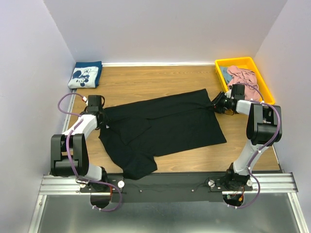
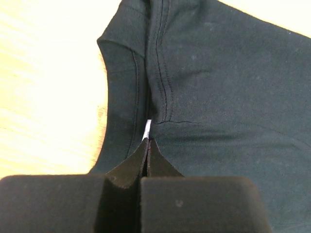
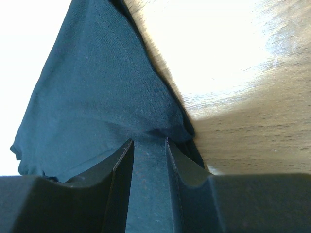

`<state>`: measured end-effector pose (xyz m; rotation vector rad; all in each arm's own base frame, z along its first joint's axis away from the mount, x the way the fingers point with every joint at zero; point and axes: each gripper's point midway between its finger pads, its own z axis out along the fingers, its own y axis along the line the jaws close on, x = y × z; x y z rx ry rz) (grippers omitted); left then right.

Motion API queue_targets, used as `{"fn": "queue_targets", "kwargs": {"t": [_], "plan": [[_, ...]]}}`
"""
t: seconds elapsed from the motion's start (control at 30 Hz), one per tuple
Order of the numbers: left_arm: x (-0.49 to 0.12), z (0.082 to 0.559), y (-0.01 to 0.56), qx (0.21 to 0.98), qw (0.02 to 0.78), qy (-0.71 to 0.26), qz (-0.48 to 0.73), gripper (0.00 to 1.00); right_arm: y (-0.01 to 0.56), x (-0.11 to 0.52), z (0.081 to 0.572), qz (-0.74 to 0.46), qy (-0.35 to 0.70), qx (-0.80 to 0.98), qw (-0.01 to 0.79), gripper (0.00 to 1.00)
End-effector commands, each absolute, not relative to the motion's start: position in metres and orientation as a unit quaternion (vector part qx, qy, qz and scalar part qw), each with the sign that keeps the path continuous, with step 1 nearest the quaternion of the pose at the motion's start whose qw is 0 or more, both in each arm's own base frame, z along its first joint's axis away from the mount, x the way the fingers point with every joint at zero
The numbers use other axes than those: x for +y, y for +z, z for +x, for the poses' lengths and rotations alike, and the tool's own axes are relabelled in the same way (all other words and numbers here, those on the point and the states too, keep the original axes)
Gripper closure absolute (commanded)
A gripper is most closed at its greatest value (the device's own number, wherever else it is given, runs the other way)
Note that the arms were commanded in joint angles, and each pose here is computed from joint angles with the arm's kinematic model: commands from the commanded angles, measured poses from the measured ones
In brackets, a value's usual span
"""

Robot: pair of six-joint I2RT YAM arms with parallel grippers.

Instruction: Fold and stack the t-shirts

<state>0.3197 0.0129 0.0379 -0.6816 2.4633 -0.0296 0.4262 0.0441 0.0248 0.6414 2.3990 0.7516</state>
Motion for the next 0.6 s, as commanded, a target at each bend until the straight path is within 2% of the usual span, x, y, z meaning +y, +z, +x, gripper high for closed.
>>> {"fn": "queue_targets", "kwargs": {"t": [0.0, 0.33, 0.57], "plan": [[0.033, 0.321, 0.051, 0.920, 0.298, 0.030, -0.253, 1.00, 0.006, 0.022, 0.417, 0.255, 0.229, 0.903, 0.259, 0.60], [0.020, 0.330, 0.062, 0.925, 0.303, -0.004, -0.228, 1.00, 0.044, 0.032, 0.427, 0.245, 0.267, 0.890, 0.277, 0.60], [0.025, 0.330, 0.070, 0.927, 0.304, 0.008, -0.221, 1.00, 0.069, 0.039, 0.446, 0.236, 0.292, 0.878, 0.297, 0.60]]}}
